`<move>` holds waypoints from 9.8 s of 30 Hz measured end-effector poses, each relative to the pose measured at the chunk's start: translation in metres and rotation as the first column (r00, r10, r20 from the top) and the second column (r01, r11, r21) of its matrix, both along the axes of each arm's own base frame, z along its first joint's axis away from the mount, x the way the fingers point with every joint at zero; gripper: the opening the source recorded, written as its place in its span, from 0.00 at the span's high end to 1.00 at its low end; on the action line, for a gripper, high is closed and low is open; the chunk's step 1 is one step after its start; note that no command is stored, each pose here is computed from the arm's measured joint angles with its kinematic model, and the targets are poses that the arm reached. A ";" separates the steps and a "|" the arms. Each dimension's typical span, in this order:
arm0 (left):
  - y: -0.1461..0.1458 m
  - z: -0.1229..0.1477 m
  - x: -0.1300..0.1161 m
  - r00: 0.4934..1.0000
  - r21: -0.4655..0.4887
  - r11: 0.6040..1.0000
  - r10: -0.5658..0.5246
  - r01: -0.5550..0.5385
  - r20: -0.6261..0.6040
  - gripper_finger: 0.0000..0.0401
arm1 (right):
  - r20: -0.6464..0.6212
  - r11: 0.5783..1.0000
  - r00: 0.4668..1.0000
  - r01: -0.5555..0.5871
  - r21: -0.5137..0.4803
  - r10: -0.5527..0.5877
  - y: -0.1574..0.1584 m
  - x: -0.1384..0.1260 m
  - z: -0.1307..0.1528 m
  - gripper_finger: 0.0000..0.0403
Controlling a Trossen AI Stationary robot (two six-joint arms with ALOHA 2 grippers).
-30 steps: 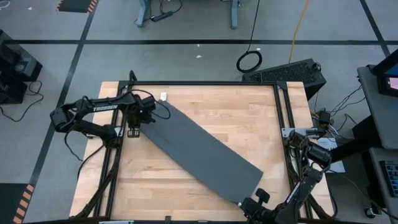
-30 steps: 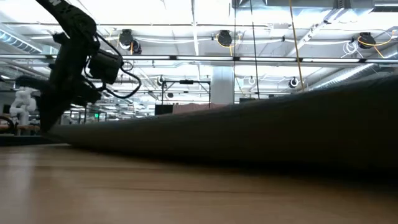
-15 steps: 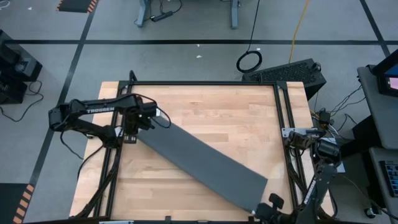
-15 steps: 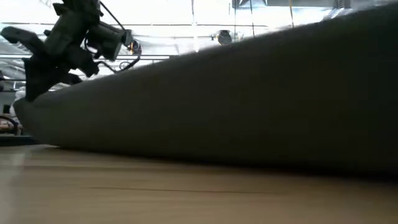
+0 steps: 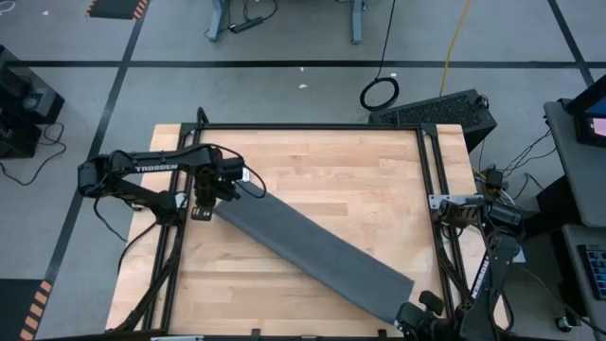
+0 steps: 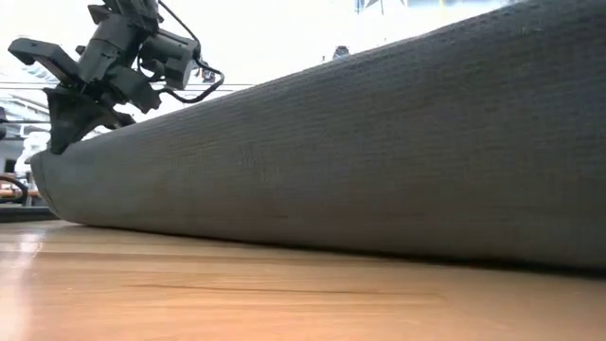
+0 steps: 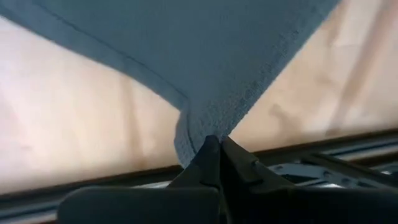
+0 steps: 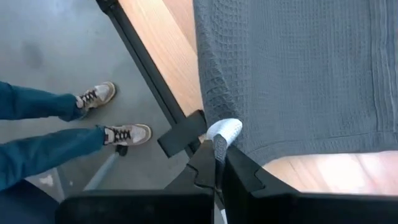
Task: Roll towel into tight, uniform cylinder
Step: Roll the towel
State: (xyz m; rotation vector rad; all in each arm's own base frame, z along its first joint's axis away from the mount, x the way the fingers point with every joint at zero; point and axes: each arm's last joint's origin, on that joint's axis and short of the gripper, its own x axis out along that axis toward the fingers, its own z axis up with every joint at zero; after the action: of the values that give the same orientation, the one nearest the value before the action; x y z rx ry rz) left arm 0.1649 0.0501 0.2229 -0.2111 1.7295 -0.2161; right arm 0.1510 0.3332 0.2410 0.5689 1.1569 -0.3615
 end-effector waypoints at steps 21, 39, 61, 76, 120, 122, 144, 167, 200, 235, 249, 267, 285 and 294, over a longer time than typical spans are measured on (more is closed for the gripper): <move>0.003 0.031 -0.014 0.999 -0.062 0.998 0.021 -0.019 0.027 1.00 | 0.186 0.942 0.981 -0.106 0.319 0.048 0.019 0.036 0.020 1.00; 0.023 -0.021 0.037 0.990 -0.045 0.995 -0.085 0.090 0.111 1.00 | 0.029 0.983 1.000 -0.002 0.182 -0.004 0.012 0.038 -0.009 1.00; 0.034 -0.045 0.061 0.981 0.045 0.992 -0.123 0.118 0.152 0.99 | -0.143 0.982 0.990 0.018 0.189 0.010 0.017 0.030 -0.026 1.00; 0.040 -0.043 0.068 0.981 0.148 0.987 -0.083 0.057 0.175 0.78 | -0.193 0.986 0.981 0.057 0.156 -0.026 0.013 0.028 -0.027 0.72; 0.092 -0.034 0.036 0.951 -0.150 0.962 0.252 -0.227 0.178 0.50 | 0.028 0.913 0.986 0.142 0.383 -0.165 -0.025 0.104 0.012 0.78; 0.089 -0.038 0.036 0.955 -0.143 0.965 0.244 -0.221 0.172 0.47 | 0.032 0.916 0.985 0.147 0.372 -0.171 -0.029 0.112 0.007 0.81; 0.078 -0.067 0.030 0.925 -0.245 0.931 0.322 -0.270 0.204 0.88 | 0.062 0.925 0.981 0.152 0.348 -0.184 -0.071 0.206 -0.062 0.90; 0.031 0.039 -0.024 0.736 -0.220 0.886 0.462 -0.408 0.494 1.00 | 0.080 0.970 0.994 0.058 0.235 -0.079 -0.162 0.267 -0.098 1.00; 0.094 -0.042 0.056 0.819 0.159 0.899 0.282 -0.407 0.500 0.91 | 0.077 0.936 0.984 0.124 0.330 -0.158 -0.092 0.219 -0.058 1.00; 0.123 -0.080 0.047 0.777 -0.162 0.881 0.469 -0.444 0.421 0.79 | 0.121 0.930 0.979 0.111 0.349 -0.162 -0.093 0.224 -0.056 1.00; 0.086 0.003 0.026 0.633 -0.260 0.836 0.539 -0.483 0.555 0.99 | 0.086 0.959 0.958 0.264 0.108 -0.273 -0.120 0.220 -0.065 1.00; 0.095 0.018 0.043 0.474 -0.242 0.824 0.507 -0.513 0.720 0.99 | 0.232 0.906 0.877 0.420 0.056 -0.421 -0.161 0.257 -0.087 1.00; 0.095 0.018 0.044 0.467 -0.252 0.814 0.521 -0.523 0.714 1.00 | 0.157 0.840 0.831 0.500 0.211 -0.534 -0.165 0.255 -0.071 1.00; 0.097 0.020 0.046 0.429 -0.270 0.802 0.531 -0.534 0.730 1.00 | -0.041 0.779 0.818 0.560 0.282 -0.574 -0.193 0.265 -0.087 1.00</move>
State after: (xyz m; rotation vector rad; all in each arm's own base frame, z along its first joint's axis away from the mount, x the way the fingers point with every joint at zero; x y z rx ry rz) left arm 0.2111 0.1475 0.2434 -0.5702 0.6958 0.1702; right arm 0.4163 0.1405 0.1537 1.1865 0.9746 -0.7036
